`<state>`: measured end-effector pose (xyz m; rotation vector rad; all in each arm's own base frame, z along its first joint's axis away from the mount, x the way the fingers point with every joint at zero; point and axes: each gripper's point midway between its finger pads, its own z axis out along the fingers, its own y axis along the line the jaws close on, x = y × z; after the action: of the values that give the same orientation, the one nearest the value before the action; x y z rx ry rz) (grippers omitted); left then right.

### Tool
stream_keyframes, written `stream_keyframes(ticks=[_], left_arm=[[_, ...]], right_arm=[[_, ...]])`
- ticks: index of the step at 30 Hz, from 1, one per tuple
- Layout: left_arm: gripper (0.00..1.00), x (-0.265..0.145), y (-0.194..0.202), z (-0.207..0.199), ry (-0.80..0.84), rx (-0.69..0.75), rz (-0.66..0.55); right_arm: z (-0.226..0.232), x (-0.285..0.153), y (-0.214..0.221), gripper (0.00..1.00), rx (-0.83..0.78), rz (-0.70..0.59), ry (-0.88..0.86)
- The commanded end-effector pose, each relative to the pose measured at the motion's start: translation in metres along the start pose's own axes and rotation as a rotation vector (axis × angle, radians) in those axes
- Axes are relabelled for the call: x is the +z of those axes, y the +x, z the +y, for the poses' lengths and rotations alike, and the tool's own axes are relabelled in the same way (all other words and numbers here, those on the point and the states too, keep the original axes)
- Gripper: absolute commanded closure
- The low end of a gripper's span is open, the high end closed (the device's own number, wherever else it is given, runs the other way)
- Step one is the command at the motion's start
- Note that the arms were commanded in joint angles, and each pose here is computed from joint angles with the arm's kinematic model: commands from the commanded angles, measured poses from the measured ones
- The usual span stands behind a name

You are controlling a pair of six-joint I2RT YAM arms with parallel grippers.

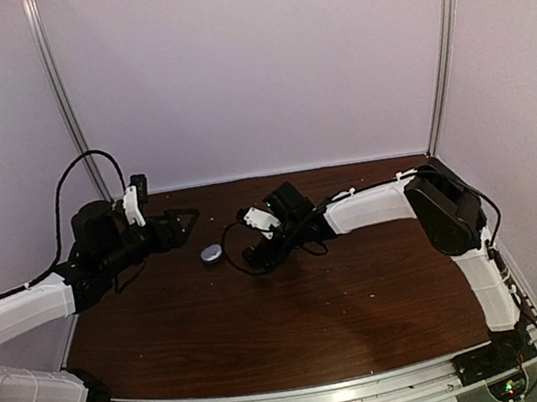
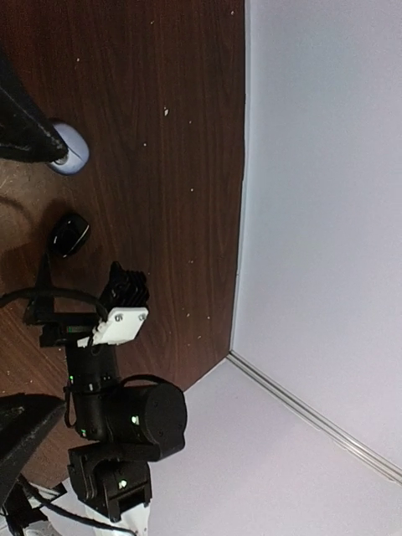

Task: Insert the wireless bluetooth earbuds into the charging case
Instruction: Place the charging case with the earbuds at the center of the board, then reset both arms

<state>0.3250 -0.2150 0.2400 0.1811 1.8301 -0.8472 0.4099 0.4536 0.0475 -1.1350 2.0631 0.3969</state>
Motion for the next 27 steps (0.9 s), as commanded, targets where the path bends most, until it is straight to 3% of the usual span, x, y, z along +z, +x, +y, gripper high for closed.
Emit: stream_keyframes(ticks=[1, 6, 14, 19, 27], left_arm=[[0.02, 0.015, -0.011, 0.000, -0.022, 0.027, 0.049], [0.02, 0.036, -0.004, 0.006, -0.053, 0.039, 0.145], [0.02, 0.038, -0.030, 0.007, -0.101, 0.104, 0.092], [0.02, 0.030, -0.015, 0.015, -0.115, 0.092, 0.091], [0.02, 0.008, 0.048, 0.027, -0.071, -0.009, 0.122]], right_arm=[[-0.022, -0.070, -0.049, 0.00, 0.060, -0.121, 0.050], [-0.047, -0.135, -0.062, 0.00, 0.160, -0.206, 0.179], [-0.092, -0.237, -0.040, 0.00, 0.384, -0.338, 0.339], [-0.106, -0.292, -0.015, 0.00, 0.482, -0.434, 0.403], [-0.099, -0.302, 0.044, 0.00, 0.612, -0.467, 0.396]])
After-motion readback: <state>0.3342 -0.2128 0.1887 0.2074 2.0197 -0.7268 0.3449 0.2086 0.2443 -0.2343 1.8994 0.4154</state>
